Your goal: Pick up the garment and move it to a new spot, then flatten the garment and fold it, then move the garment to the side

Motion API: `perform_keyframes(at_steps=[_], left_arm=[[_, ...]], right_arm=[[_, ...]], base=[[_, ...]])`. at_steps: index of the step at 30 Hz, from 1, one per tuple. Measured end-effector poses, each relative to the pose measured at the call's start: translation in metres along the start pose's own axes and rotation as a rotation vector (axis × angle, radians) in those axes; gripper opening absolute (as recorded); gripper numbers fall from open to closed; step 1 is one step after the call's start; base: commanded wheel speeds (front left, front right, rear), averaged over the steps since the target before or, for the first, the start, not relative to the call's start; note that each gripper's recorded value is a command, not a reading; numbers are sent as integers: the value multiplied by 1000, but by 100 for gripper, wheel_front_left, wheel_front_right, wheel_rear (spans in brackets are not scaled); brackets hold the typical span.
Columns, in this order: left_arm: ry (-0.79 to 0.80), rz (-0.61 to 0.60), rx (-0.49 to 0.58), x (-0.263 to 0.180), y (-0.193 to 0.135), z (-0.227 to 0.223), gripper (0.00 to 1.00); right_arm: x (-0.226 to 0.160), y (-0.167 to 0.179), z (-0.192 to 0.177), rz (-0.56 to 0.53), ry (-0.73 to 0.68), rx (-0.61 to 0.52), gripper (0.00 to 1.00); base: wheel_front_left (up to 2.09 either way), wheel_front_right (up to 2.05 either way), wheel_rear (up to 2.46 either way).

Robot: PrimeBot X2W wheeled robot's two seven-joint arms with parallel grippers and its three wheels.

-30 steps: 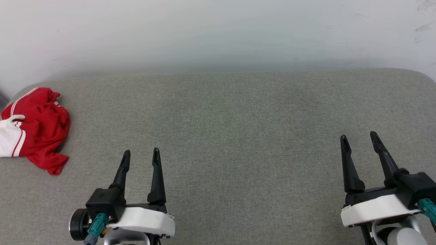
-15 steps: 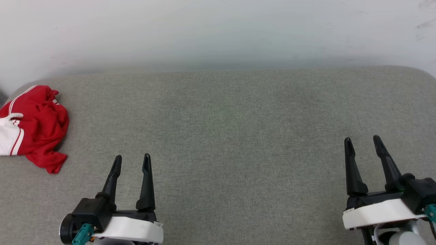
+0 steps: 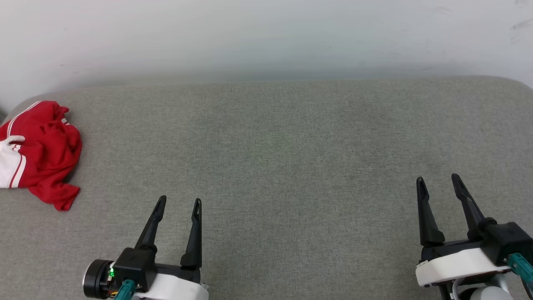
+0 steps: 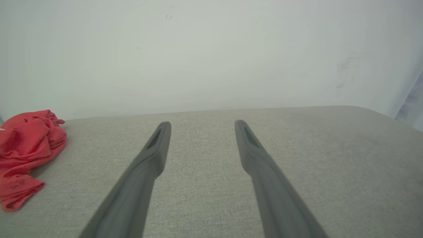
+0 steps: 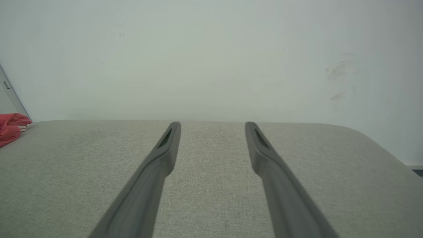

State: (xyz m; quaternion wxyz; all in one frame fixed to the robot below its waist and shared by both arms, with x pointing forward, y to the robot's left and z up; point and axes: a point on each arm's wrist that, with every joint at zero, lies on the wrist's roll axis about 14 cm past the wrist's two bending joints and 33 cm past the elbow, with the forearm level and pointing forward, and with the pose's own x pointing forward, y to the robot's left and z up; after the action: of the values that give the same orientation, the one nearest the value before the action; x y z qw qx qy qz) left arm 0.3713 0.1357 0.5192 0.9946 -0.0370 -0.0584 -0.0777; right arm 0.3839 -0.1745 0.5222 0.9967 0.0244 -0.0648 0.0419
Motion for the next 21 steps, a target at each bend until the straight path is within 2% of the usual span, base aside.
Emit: perform_keyframes(at_steps=[6, 15, 21], left_arm=[[1, -9, 36, 0, 0, -2, 100], [3, 0, 30, -1, 3, -2, 100], [2, 46, 42, -5, 16, -1, 100]], right_arm=[[2, 2, -2, 12, 1, -29, 100], [4, 5, -4, 21, 4, -23, 100], [10, 18, -4, 57, 1, -14, 100]], base=[[0, 0, 0], [0, 0, 0], [0, 0, 0]])
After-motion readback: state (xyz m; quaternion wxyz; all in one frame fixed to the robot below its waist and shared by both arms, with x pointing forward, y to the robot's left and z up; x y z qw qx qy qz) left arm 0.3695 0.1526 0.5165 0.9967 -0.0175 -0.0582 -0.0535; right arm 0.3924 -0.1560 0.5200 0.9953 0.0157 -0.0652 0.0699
